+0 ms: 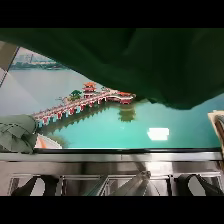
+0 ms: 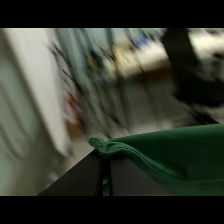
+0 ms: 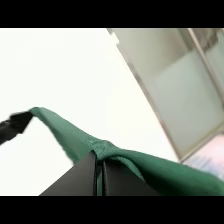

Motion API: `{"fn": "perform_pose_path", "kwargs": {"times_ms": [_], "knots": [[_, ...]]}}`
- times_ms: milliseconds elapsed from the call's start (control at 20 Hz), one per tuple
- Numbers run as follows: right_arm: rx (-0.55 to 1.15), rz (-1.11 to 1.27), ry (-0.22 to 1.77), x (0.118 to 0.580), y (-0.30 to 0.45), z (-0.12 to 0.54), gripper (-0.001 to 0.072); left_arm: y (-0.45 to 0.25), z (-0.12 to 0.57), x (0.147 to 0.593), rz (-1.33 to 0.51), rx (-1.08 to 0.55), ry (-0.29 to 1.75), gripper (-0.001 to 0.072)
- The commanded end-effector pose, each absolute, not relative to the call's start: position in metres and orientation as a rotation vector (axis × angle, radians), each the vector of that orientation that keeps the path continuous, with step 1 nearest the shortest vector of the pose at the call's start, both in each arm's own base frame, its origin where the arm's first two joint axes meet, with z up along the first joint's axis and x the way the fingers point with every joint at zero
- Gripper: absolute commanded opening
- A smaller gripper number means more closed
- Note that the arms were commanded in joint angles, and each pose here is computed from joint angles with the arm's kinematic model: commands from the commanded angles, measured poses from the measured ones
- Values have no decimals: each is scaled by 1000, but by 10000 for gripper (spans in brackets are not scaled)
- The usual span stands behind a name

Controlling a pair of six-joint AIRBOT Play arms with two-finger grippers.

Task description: Fold the shirts.

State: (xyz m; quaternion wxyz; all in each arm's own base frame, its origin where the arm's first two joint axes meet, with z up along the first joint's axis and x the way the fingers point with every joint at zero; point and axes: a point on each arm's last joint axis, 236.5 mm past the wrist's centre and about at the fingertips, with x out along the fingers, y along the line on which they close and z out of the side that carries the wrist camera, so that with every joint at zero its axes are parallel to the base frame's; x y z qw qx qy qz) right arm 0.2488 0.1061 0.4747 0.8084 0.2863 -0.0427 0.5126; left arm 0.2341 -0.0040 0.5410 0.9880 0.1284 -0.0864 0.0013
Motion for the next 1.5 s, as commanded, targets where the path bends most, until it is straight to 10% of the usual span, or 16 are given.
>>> {"fn": "perform_pose_path", "kwargs": {"times_ms": [0, 650, 700, 750, 800, 850, 950, 1100, 1450], "knots": [[491, 1032, -172, 203, 125, 513, 21, -35, 582, 168, 90, 445, -307, 26], [590, 508, 644, 489, 112, 128, 27, -31, 140, 503, -558, -35, 710, 31], [643, 453, 666, 512, 104, 98, 208, -30, 107, 520, -570, -62, 764, 150], [698, 417, 691, 530, 97, 72, 416, -28, 79, 536, -575, -95, 810, 420], [734, 416, 719, 541, 92, 55, 411, -26, 59, 548, -583, -128, 849, 701], [751, 434, 743, 545, 85, 48, 402, -20, 48, 557, -576, -167, 886, 711], [777, 493, 776, 536, 68, 55, 295, -5, 47, 559, -562, -254, 952, 711], [779, 576, 918, 486, 34, 54, 298, 16, 49, 525, -557, -400, 1104, 561], [759, 325, 1471, 338, -56, -53, 383, 14, -14, 360, -447, -622, 1605, 545]]}}
